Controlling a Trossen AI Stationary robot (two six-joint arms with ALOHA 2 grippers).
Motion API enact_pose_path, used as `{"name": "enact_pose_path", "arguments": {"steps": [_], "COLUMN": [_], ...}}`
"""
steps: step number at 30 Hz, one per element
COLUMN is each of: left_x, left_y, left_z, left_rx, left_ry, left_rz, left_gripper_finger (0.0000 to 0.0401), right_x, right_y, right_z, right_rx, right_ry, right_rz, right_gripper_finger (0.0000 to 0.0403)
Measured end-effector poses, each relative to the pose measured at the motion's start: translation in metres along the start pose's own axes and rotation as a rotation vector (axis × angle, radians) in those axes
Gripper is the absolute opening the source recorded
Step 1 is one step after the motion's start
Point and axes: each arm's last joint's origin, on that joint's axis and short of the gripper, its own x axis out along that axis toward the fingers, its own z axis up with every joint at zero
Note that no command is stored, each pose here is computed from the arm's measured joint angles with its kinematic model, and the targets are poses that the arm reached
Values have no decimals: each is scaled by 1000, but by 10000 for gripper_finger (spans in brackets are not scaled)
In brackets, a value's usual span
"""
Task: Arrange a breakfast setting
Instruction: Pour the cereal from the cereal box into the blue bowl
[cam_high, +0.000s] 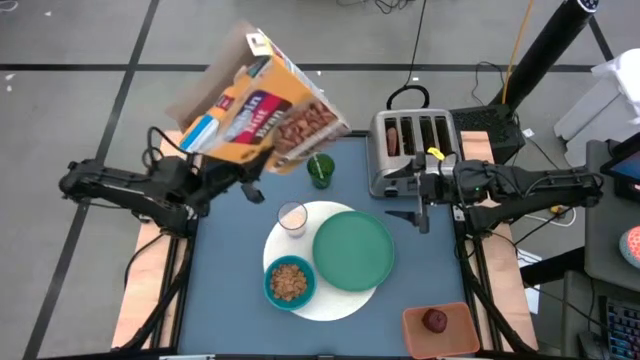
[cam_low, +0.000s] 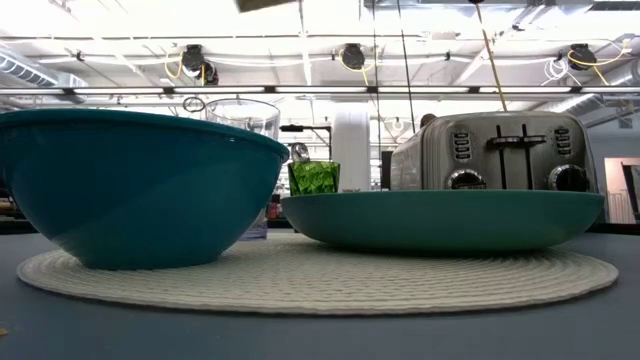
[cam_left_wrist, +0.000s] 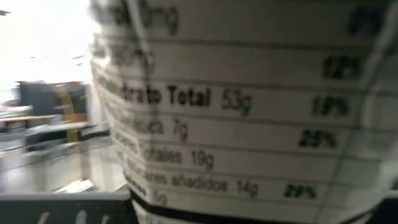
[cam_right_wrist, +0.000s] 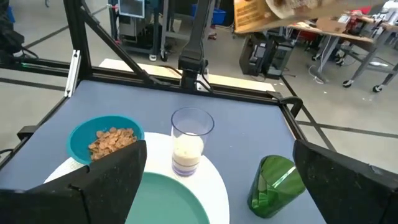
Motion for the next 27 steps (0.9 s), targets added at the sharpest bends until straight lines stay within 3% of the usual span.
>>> {"name": "enact_pose_path", "arguments": {"steps": [6, 15, 27], "left_x": [-13, -23, -55], "left_y": [17, 27, 49], "left_z": [-4, -40, -146], "left_rx": [114, 202, 159], "left_ry": [165, 426, 513], "left_rz": [186, 398, 611], "left_gripper_finger": [138, 138, 138], "right_x": [2, 3, 3], "right_y": [0, 1, 1], "right_z": [-1, -1, 0], "right_rx": [-1, -1, -1], "right_ry": [7, 9, 7], "right_rz": [1, 1, 1], "right_gripper_finger": [398, 398, 398]}}
